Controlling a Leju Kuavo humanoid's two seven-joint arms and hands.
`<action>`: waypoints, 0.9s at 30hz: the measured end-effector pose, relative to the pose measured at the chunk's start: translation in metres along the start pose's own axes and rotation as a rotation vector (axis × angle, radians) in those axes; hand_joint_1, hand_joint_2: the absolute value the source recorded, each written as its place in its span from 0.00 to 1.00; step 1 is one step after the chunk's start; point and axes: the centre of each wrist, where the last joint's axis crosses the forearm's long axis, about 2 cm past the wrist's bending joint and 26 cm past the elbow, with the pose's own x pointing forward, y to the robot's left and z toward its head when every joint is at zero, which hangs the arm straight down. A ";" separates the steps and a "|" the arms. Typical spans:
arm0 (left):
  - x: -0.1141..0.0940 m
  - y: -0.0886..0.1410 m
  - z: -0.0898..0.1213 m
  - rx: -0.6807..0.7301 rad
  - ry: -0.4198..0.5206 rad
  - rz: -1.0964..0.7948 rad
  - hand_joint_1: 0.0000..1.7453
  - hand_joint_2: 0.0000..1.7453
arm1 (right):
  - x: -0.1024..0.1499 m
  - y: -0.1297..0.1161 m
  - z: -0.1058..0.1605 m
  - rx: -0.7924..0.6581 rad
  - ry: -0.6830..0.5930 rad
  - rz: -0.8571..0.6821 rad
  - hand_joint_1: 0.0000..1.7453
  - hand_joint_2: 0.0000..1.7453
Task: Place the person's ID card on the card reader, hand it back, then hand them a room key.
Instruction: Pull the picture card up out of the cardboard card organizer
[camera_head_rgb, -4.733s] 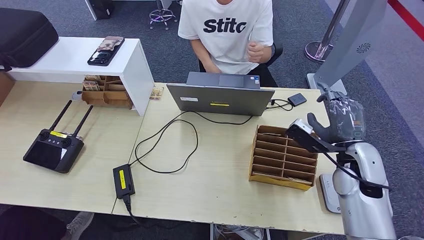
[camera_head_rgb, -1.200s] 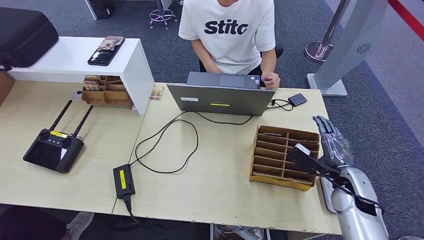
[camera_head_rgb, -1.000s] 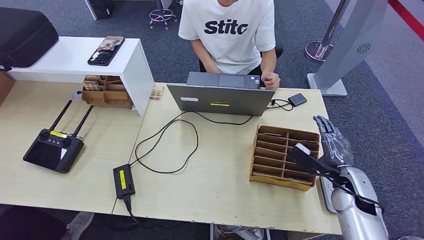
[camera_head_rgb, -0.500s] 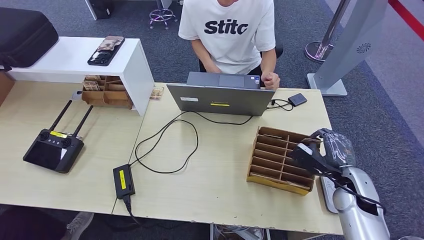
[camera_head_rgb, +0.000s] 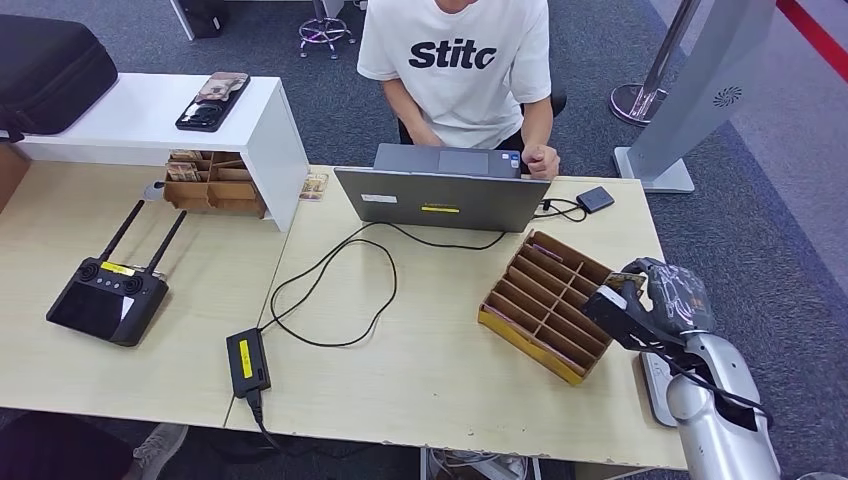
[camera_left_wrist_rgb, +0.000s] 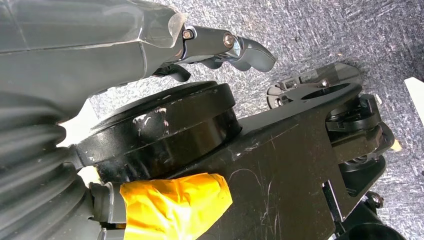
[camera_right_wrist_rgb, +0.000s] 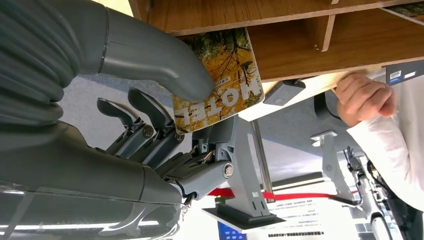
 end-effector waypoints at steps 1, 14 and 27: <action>0.000 0.000 0.000 0.000 0.000 0.000 0.00 1.00 | 0.000 0.000 0.000 -0.001 0.000 0.000 1.00 1.00; 0.000 0.000 0.000 -0.001 0.001 0.000 0.00 1.00 | 0.000 0.000 0.000 -0.008 -0.001 0.004 1.00 1.00; 0.002 0.000 0.000 -0.003 -0.004 -0.030 0.00 1.00 | 0.035 -0.046 -0.037 -0.158 -0.077 0.010 1.00 1.00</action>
